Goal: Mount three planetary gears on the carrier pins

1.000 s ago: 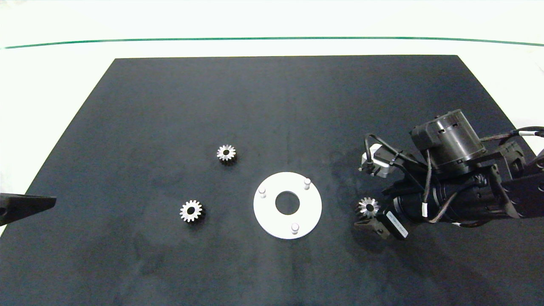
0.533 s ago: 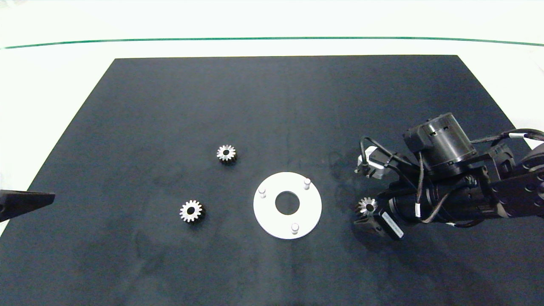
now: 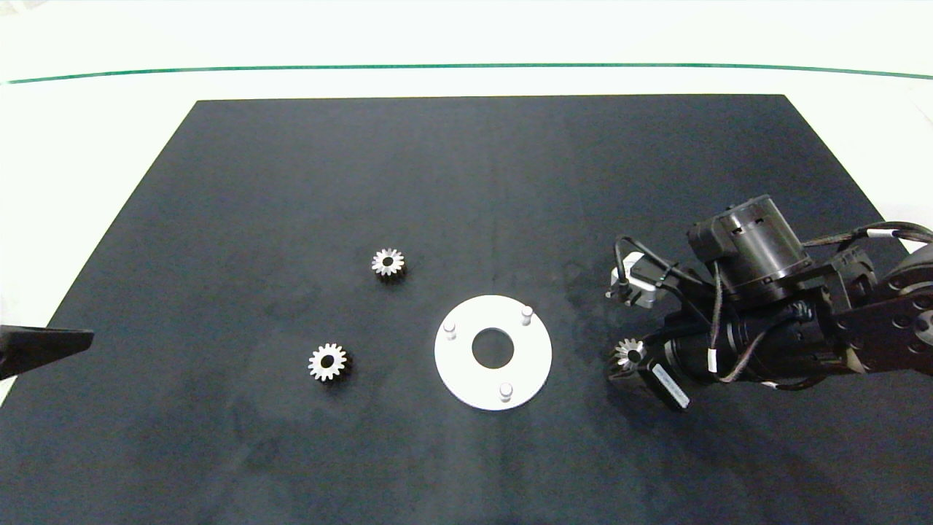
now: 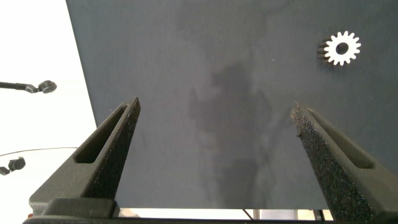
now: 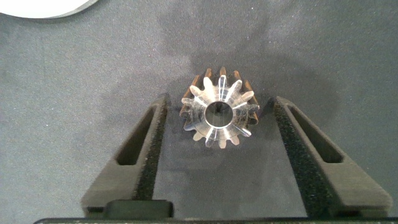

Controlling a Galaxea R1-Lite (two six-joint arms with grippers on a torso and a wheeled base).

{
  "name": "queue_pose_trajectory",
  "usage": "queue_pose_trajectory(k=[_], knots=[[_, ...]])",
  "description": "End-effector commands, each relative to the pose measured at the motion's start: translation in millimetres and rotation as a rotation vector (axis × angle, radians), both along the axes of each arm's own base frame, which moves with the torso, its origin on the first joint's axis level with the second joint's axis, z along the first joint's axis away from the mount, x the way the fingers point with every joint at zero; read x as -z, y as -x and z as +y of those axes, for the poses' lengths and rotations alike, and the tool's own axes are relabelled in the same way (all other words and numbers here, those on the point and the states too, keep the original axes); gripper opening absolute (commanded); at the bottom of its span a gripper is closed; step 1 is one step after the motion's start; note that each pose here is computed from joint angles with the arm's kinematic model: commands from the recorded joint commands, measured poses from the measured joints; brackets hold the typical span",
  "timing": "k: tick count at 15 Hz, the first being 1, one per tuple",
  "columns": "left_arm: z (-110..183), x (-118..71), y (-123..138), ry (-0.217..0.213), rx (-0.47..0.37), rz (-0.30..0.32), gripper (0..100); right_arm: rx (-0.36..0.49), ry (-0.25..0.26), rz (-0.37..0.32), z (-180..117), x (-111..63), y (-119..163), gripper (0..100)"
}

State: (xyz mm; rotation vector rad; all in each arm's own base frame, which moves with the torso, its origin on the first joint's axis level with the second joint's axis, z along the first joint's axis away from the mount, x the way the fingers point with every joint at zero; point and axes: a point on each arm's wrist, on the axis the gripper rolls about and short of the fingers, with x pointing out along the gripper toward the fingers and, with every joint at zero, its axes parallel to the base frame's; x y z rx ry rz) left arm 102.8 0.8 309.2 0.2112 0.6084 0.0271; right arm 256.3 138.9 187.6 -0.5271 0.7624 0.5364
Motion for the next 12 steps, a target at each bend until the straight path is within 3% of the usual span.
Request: queue_pose_trajectory(k=[1,12], knots=[[0.0,-0.6,0.6,-0.001,0.001,0.0,100,0.001,0.003,-0.002,-0.3,-0.7,0.3,60],[0.0,-1.9,1.2,0.0,0.001,-0.017,100,-0.002,0.012,0.008,4.4,6.4,-3.7,37]])
